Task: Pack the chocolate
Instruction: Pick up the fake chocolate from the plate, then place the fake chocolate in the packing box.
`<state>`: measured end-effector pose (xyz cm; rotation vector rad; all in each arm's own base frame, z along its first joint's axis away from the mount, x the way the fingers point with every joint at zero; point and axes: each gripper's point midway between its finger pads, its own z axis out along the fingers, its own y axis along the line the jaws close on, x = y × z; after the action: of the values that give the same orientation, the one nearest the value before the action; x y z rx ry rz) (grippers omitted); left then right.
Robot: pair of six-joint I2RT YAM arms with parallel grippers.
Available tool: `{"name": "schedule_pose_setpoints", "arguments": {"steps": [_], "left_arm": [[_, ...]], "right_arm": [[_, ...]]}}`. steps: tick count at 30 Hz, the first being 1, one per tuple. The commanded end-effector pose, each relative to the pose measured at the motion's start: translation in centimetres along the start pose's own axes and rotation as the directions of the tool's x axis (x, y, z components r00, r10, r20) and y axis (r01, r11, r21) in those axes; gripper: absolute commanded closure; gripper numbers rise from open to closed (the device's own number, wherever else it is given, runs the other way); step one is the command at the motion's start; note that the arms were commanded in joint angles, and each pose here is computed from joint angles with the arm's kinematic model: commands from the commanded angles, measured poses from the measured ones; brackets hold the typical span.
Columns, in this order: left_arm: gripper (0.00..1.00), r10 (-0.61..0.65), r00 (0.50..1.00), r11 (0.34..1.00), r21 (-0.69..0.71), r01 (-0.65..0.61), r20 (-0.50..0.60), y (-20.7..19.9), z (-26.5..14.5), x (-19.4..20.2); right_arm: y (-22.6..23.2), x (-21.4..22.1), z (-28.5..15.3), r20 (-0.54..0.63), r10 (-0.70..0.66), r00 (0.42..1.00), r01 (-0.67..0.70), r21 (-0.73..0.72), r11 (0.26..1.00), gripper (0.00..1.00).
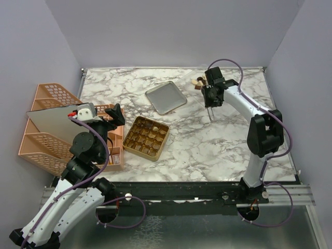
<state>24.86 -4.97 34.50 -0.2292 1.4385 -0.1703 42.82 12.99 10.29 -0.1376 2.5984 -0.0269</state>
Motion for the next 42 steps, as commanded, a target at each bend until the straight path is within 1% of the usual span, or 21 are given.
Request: {"name": "schedule_pose_setpoints", "arguments": {"steps": [1,6,12,19,23,28,36,42], "left_arm": [[0.01,-0.001,1.000,1.000,-0.001,0.001,0.008,0.0,0.1,0.1],[0.01,0.002,1.000,1.000,-0.002,-0.002,0.007,0.0,0.1,0.1],[0.01,-0.001,1.000,1.000,0.001,0.001,0.006,-0.1,0.1,0.1],[0.01,0.002,1.000,1.000,0.003,-0.002,-0.001,-0.2,0.2,0.3],[0.01,0.000,1.000,1.000,0.003,0.000,0.002,-0.1,0.1,0.2],[0.01,0.000,1.000,1.000,0.002,0.000,0.003,-0.1,0.1,0.2],[0.01,0.001,1.000,1.000,0.002,-0.001,0.001,-0.1,0.1,0.2],[0.01,0.002,1.000,1.000,0.003,-0.002,0.000,-0.2,0.2,0.2]], "right_arm": [[2.8,-0.7,-3.2,0.066,-0.001,0.998,0.008,-0.108,0.994,0.71],[6.2,0.7,-5.7,0.084,-0.055,0.995,0.071,-0.194,0.978,0.71],[10.4,4.0,-8.4,0.077,-0.136,0.988,0.153,-0.273,0.950,0.71],[14.7,8.2,-10.5,0.066,-0.226,0.972,0.233,-0.396,0.888,0.71],[15.3,9.8,-11.0,0.052,-0.259,0.965,0.256,-0.420,0.870,0.71],[16.7,11.7,-12.6,0.043,-0.288,0.957,0.270,-0.501,0.822,0.71],[17.5,14.4,-13.9,0.012,-0.310,0.951,0.266,-0.549,0.793,0.71],[17.2,15.4,-13.5,-0.004,-0.320,0.947,0.270,-0.526,0.807,0.70]]}}
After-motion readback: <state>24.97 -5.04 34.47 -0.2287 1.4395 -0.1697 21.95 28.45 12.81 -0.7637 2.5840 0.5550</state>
